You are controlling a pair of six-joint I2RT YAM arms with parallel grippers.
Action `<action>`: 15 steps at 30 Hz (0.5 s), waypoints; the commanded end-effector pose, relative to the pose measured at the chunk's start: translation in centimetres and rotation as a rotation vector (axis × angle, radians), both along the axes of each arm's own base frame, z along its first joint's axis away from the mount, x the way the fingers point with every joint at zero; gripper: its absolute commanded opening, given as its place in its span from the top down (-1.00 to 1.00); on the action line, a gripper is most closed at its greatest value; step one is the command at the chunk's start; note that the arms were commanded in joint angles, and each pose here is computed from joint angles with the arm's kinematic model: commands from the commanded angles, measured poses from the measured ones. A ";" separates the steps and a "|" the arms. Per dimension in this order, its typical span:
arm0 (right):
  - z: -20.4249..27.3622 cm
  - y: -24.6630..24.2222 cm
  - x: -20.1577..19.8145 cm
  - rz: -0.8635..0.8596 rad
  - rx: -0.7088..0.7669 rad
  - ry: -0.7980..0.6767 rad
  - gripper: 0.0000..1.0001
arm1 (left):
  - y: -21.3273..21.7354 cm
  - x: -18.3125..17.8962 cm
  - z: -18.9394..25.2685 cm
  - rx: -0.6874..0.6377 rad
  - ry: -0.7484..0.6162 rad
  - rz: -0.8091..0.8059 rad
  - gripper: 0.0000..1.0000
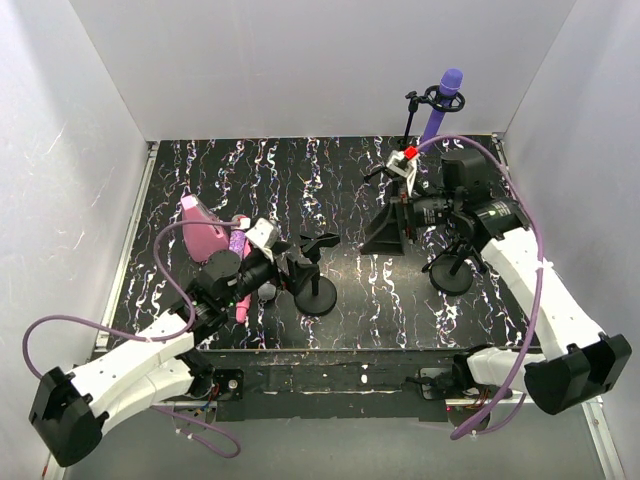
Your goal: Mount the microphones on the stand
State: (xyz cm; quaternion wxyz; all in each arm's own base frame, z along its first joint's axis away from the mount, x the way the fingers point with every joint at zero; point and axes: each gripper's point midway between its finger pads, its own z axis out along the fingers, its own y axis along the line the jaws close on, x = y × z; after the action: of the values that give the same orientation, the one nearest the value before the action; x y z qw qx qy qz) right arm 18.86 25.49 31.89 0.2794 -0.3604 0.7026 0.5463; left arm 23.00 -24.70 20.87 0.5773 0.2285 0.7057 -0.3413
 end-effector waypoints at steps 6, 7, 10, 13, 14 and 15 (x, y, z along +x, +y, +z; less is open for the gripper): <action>-0.8 -3.7 0.0 0.001 -0.077 -0.324 -0.82 | 5.1 -0.6 -1.2 0.153 0.168 0.204 -0.96; -0.8 -3.9 -0.1 0.001 -0.067 -0.321 -0.82 | 5.5 -0.6 -1.1 0.152 0.187 0.229 -0.96; -0.7 -4.2 -0.9 0.013 -0.023 -0.299 -0.82 | 6.9 -0.3 -1.1 0.176 0.246 0.320 -0.96; -1.3 -4.3 -1.1 0.014 -0.012 -0.282 -0.82 | 8.3 0.3 -0.7 0.211 0.292 0.421 -0.96; -1.6 -4.3 -1.1 0.011 -0.014 -0.277 -0.81 | 8.6 0.4 -0.7 0.225 0.303 0.441 -0.96; -1.8 -4.4 -1.1 0.011 -0.015 -0.276 -0.81 | 8.7 0.6 -0.7 0.239 0.310 0.452 -0.96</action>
State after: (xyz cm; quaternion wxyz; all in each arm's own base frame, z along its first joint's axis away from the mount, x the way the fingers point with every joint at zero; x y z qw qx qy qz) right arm 18.40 21.09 30.21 0.3630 -0.4260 0.6775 0.4772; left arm 23.01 -18.42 20.10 0.5079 0.1245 0.8262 -0.2097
